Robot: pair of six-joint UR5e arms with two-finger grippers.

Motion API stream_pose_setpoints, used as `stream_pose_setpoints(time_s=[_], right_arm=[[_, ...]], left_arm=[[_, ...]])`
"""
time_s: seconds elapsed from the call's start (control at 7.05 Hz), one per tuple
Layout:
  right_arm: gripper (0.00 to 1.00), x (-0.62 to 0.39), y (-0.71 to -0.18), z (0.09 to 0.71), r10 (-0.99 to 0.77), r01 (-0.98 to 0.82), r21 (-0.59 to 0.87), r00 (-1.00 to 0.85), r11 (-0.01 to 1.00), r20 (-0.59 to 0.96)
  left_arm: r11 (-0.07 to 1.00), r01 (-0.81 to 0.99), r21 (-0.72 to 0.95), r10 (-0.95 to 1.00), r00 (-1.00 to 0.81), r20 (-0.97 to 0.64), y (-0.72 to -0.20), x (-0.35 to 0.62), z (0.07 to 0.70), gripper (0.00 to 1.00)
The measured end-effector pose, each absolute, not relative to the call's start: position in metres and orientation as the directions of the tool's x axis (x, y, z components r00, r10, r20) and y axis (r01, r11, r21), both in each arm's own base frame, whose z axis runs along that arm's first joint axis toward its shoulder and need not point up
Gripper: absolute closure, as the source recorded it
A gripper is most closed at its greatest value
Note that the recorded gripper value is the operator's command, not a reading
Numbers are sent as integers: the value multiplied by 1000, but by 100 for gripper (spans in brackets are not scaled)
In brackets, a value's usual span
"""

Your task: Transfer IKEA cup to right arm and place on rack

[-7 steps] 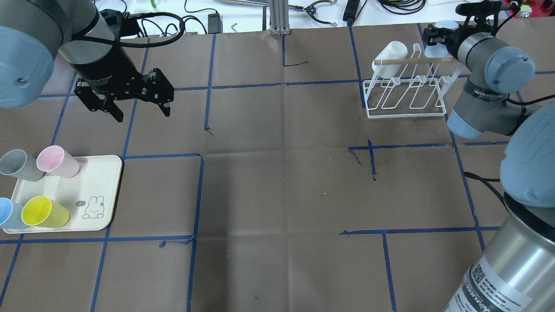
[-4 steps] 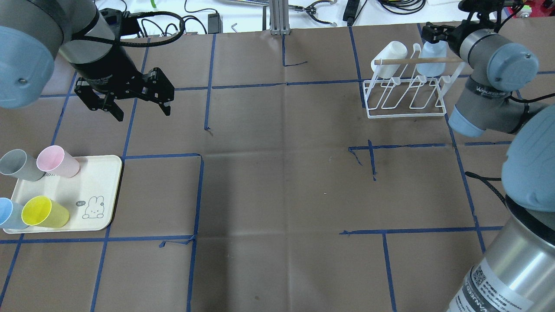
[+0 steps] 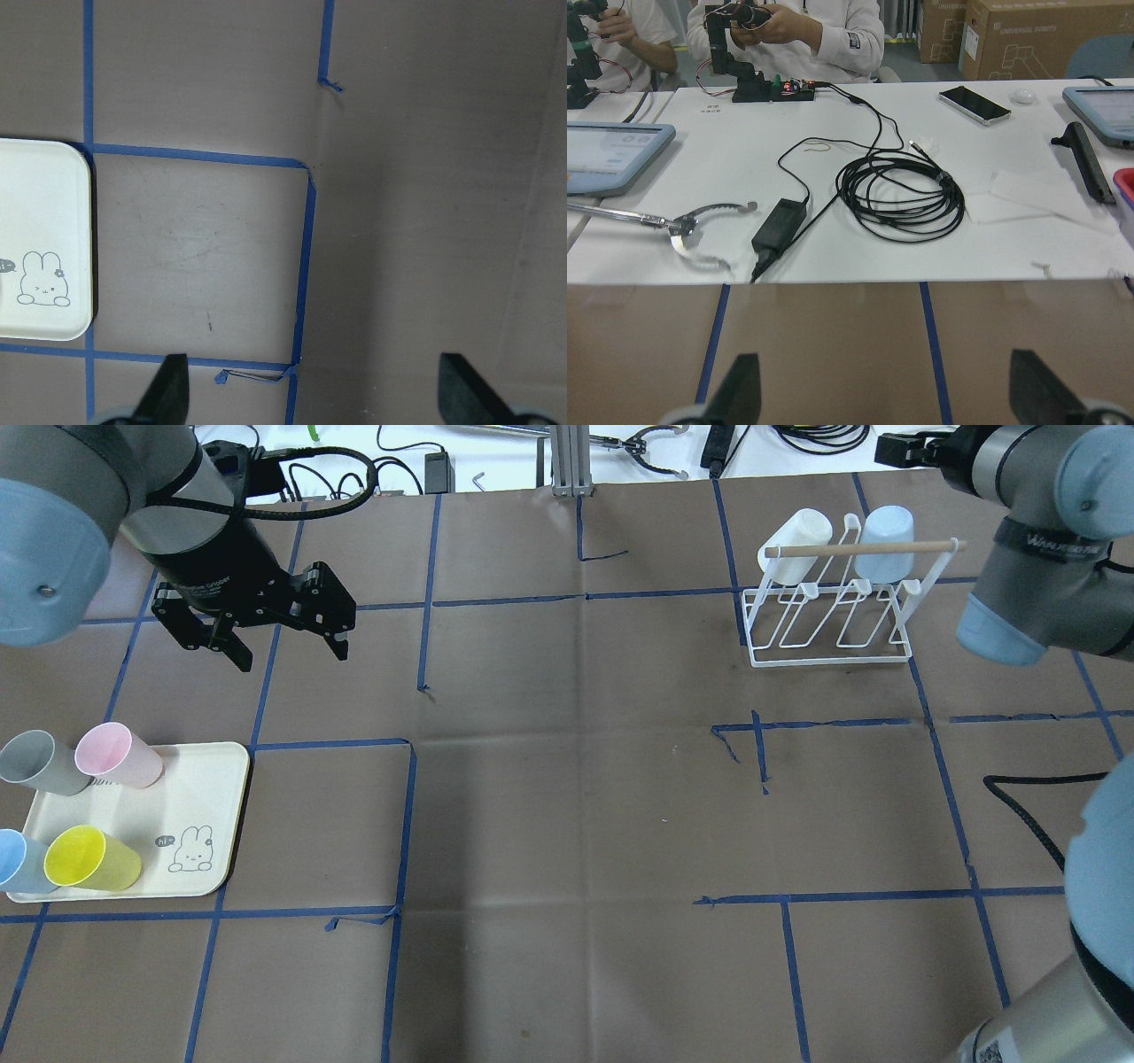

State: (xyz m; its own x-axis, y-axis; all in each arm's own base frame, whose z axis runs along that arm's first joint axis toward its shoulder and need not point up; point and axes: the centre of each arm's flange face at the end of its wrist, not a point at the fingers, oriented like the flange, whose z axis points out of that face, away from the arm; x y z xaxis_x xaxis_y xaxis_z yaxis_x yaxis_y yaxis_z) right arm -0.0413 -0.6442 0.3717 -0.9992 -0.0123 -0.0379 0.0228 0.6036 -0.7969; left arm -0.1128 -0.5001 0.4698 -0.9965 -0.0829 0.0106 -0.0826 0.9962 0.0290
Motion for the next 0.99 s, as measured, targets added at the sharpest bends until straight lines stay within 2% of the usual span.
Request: stream_pose_setpoints(time_s=[0.57,0.99], right_arm=[[0,11,-566,449,16,50,-494,-997,868,-72],[0,66,-497,478,5,16,-281,-999,959,-40]], left_arm=[[996,-82,31,-83,-997,11,-499,-113,469,0],[996,-82,31,-82,-997,10,-499,-113,469,1]])
